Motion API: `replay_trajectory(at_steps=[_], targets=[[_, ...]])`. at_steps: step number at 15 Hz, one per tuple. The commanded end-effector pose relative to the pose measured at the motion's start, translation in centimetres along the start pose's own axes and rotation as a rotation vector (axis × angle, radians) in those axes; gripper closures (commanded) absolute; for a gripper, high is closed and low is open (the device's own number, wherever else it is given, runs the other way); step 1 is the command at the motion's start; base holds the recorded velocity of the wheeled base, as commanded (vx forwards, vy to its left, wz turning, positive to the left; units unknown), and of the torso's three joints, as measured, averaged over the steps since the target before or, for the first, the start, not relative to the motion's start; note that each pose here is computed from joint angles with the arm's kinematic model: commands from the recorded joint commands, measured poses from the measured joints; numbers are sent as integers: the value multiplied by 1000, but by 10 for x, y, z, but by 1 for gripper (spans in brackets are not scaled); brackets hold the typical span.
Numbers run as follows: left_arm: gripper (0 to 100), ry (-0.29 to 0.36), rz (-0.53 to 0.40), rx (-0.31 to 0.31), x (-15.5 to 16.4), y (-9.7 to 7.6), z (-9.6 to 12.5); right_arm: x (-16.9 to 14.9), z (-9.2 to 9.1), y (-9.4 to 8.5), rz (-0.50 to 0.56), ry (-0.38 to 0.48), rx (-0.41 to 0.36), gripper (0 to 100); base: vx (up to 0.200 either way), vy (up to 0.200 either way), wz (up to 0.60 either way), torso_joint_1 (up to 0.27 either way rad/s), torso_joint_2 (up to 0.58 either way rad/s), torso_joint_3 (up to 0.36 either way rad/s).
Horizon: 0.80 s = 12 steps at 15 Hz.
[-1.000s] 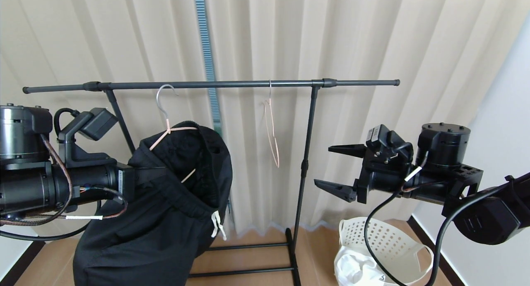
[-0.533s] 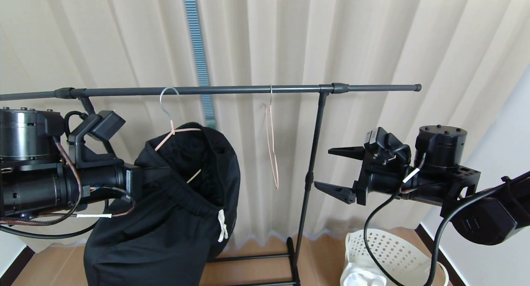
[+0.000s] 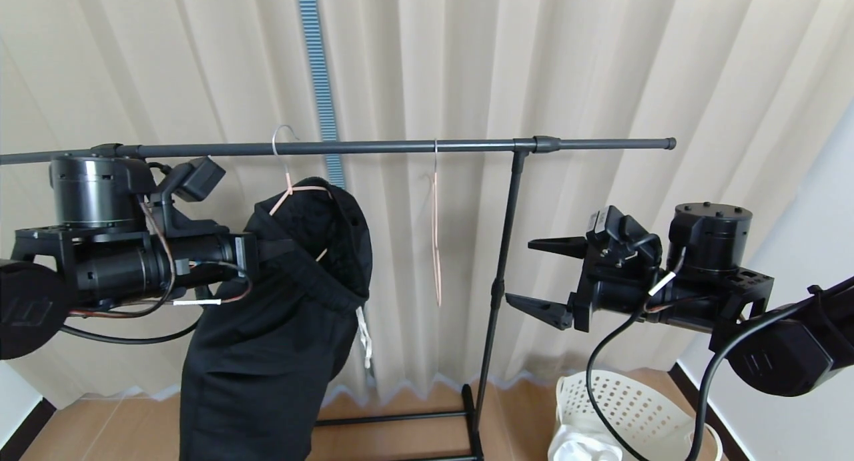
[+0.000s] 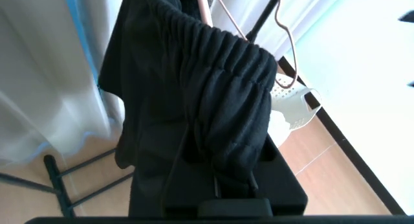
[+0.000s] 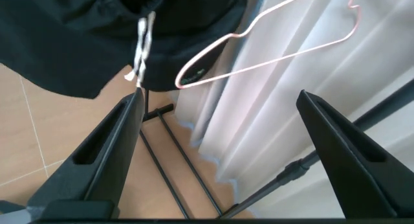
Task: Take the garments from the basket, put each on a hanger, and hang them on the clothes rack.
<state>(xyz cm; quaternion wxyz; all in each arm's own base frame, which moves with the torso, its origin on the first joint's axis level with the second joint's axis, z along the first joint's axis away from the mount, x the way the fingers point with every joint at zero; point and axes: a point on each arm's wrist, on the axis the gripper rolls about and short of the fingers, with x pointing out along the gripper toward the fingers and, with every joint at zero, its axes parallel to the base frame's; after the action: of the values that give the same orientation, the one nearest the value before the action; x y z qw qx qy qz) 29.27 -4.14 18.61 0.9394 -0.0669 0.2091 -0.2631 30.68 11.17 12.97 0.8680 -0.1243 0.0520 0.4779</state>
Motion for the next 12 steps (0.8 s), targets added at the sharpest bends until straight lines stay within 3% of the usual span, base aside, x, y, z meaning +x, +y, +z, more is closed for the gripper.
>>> replay_trajectory(at_steps=[1,8,12], targets=[[100,39,2,-29,36,18,-2,0,0,0,1,1,0,0,0,0,0,0,0,0],[100,0,-12,-40,90,37,18,0,-1,0,1,2,1,0,0,0,0,0,0,0],[100,-2,-11,-57,112,47,18,2,-4,-1,3,8,2,0,0,0,0,0,0,0]])
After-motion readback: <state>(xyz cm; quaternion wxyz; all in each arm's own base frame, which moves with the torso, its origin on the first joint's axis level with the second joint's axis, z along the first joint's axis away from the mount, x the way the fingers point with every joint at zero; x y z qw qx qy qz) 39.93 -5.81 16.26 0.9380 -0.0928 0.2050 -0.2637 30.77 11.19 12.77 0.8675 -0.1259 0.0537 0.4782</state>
